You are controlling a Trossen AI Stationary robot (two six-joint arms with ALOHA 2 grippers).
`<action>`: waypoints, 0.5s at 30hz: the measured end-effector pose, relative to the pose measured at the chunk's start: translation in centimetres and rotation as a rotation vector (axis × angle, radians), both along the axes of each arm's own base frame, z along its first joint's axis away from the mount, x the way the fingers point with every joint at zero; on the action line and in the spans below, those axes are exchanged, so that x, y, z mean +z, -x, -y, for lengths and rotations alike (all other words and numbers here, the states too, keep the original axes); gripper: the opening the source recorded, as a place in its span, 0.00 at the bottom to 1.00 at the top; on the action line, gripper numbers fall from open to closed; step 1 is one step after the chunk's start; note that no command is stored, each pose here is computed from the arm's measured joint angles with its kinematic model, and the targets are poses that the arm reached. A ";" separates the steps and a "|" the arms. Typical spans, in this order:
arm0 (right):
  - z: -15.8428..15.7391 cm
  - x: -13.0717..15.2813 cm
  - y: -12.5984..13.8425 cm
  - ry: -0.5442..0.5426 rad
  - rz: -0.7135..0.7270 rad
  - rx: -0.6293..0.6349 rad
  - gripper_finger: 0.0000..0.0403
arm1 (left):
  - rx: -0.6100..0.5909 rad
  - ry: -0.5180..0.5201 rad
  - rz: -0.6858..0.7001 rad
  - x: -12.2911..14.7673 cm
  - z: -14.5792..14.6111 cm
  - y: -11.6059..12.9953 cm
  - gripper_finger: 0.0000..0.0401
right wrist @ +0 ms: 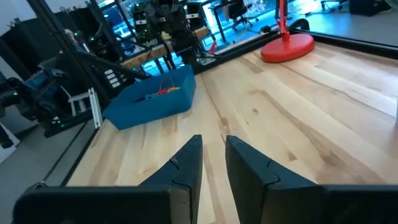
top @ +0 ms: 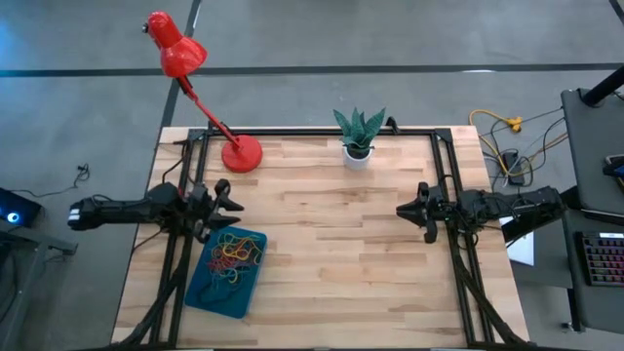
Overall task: Pick and place rubber bands into bin
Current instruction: Return to Home Position
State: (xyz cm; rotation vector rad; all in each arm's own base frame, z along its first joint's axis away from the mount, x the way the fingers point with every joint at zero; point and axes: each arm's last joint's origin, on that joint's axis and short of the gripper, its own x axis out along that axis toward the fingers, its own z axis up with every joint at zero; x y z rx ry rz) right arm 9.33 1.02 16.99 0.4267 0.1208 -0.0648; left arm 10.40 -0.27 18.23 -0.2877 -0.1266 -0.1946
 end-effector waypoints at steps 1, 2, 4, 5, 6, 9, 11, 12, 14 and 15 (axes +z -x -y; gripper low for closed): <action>0.0 0.0 0.0 0.000 0.000 0.000 0.15 | 0.000 0.000 -0.003 0.0 0.0 0.0 0.35; 0.0 0.0 0.0 0.000 -0.001 0.000 0.15 | 0.000 0.000 -0.007 -0.1 0.0 -0.1 0.35; 0.0 0.0 0.0 0.000 0.000 0.000 0.15 | 0.000 0.001 -0.018 -0.2 0.0 -0.1 0.35; 0.0 0.0 0.0 0.000 -0.001 0.000 0.15 | 0.000 0.000 -0.019 -0.2 0.0 -0.2 0.35; 0.0 0.0 0.0 0.000 -0.001 0.000 0.15 | 0.000 0.001 -0.024 -0.2 0.0 -0.2 0.35; 0.0 0.0 0.0 0.000 0.001 0.000 0.15 | 0.000 0.001 -0.037 -0.3 0.0 -0.3 0.35; 0.0 0.0 0.0 0.000 0.000 0.000 0.15 | 0.000 0.001 -0.044 -0.4 0.0 -0.3 0.35; 0.0 0.0 0.0 0.000 0.001 0.000 0.15 | 0.000 0.001 -0.047 -0.4 0.0 -0.4 0.35; 0.0 0.0 0.0 0.000 0.000 0.000 0.15 | 0.000 0.001 -0.051 -0.5 0.0 -0.4 0.35; 0.0 0.0 0.0 0.000 0.000 0.000 0.15 | 0.000 0.002 -0.055 -0.5 0.0 -0.4 0.35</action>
